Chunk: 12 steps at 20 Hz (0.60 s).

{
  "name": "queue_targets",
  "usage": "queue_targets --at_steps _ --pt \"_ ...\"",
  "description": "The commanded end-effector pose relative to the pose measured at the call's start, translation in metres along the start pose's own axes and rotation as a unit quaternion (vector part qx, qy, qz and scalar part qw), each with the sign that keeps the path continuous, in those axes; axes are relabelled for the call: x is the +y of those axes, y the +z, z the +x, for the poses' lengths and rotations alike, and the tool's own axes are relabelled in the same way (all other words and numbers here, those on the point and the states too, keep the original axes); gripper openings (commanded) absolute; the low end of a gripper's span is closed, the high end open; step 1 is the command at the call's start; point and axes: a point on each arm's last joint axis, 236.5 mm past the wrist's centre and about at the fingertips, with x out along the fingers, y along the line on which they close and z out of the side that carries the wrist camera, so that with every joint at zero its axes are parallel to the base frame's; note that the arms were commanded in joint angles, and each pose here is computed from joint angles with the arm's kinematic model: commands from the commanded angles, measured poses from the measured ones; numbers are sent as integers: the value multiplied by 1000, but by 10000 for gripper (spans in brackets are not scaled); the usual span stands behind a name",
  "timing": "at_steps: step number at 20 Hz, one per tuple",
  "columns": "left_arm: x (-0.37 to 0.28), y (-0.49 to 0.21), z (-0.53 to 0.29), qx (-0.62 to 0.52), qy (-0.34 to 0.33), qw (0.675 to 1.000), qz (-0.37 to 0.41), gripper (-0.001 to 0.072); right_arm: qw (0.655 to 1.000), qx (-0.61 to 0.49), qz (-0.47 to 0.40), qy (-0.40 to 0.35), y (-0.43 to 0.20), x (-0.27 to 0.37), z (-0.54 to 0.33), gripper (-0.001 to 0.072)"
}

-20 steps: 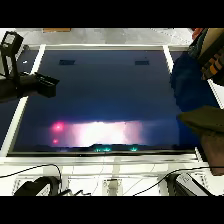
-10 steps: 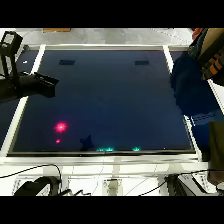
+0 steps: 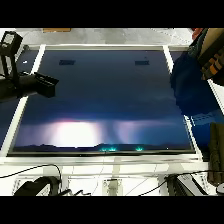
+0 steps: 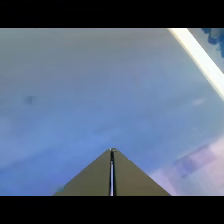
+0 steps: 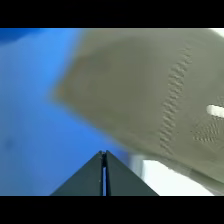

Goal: Fold the clothes and pants, and hang the long-sleeved shirts on hangers.

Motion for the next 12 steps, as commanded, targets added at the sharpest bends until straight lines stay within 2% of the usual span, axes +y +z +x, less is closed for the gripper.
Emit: queue_targets --at_steps 1,3,6,8,9,12 --pt "0 1 0 -1 0 1000 0 8 970 36 -183 153 -58 128 -6 45" --pt "0 1 0 -1 0 1000 0 8 920 67 -327 206 -124 185 -19 46" --pt "0 1 0 -1 0 1000 0 8 782 88 -548 283 -239 239 -56 46" --pt "0 1 0 -1 0 1000 0 8 715 50 -645 265 -274 247 -64 46" --pt "0 1 0 -1 0 1000 0 8 706 19 -668 235 -274 250 -61 45" --pt "0 1 0 -1 0 1000 0 8 736 -24 -656 166 -258 252 -48 45"
